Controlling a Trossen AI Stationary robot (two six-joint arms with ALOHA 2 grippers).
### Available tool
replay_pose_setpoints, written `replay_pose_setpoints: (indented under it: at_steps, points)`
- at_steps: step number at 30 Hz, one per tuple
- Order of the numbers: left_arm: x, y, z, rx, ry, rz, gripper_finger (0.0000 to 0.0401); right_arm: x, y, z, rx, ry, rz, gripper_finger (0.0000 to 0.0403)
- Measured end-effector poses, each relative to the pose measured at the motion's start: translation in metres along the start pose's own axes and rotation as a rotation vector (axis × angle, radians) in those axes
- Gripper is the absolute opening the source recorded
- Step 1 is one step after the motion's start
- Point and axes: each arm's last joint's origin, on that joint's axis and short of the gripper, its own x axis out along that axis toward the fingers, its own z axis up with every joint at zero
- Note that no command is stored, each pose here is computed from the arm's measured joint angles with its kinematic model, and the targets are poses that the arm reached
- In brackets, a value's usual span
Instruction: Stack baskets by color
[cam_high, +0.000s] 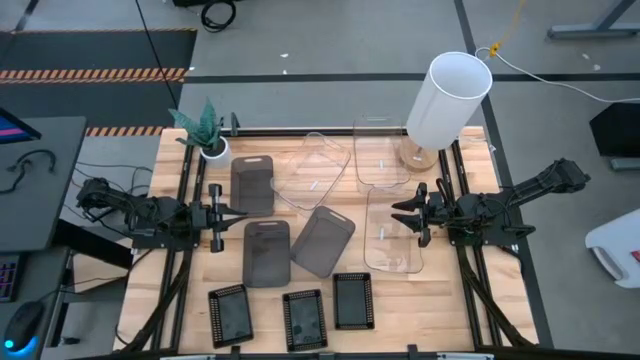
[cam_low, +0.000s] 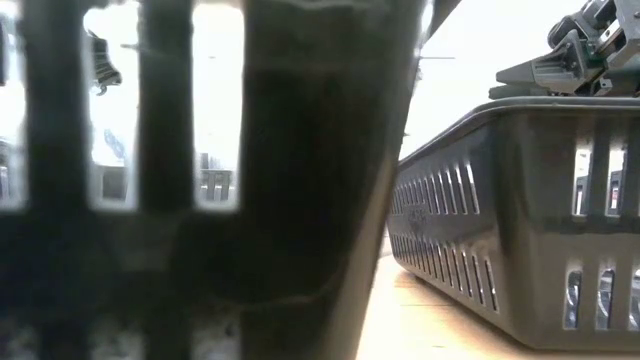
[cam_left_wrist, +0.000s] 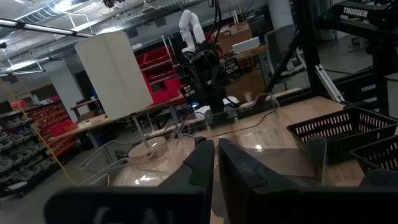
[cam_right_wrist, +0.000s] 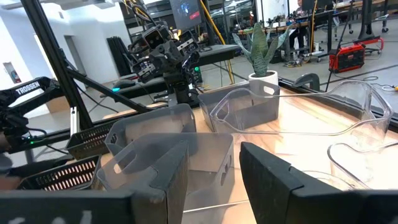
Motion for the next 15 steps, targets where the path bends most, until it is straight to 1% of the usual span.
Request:
replay_pose_setpoints:
  at_steps: [1, 2, 5, 7, 8, 13, 14, 15]
  points:
    - [0.0000, 0.0000, 0.0000, 0.001, 0.000, 0.000, 0.0028, 0.0000, 0.0000, -0.0001, 0.000, 0.000, 0.000, 0.0149]
    - [0.0000, 0.0001, 0.0001, 0.025, -0.001, 0.001, 0.0028, 0.0000, 0.0000, -0.0001, 0.000, 0.000, 0.000, 0.0149]
    - [0.0000, 0.0003, 0.0006, 0.196, -0.005, 0.004, 0.0032, 0.0000, 0.0000, -0.0001, 0.000, 0.000, 0.001, 0.0149]
    - [0.0000, 0.0003, 0.0005, 0.262, -0.004, 0.004, 0.0035, 0.0000, 0.0000, 0.0000, 0.000, 0.000, 0.001, 0.0149]
    - [0.0000, 0.0003, 0.0005, 0.277, -0.004, 0.004, 0.0036, 0.0000, 0.0000, -0.0001, 0.000, 0.000, 0.001, 0.0149]
    - [0.0000, 0.0003, 0.0004, 0.286, -0.004, 0.003, 0.0031, 0.0000, 0.0000, 0.0000, 0.000, 0.000, 0.000, 0.0149]
    - [0.0000, 0.0003, 0.0004, 0.276, -0.004, 0.003, 0.0030, 0.0000, 0.0000, -0.0001, 0.000, 0.000, 0.001, 0.0149]
    - [0.0000, 0.0002, 0.0004, 0.229, -0.004, 0.003, 0.0029, 0.0000, 0.0000, 0.0000, 0.000, 0.000, 0.000, 0.0149]
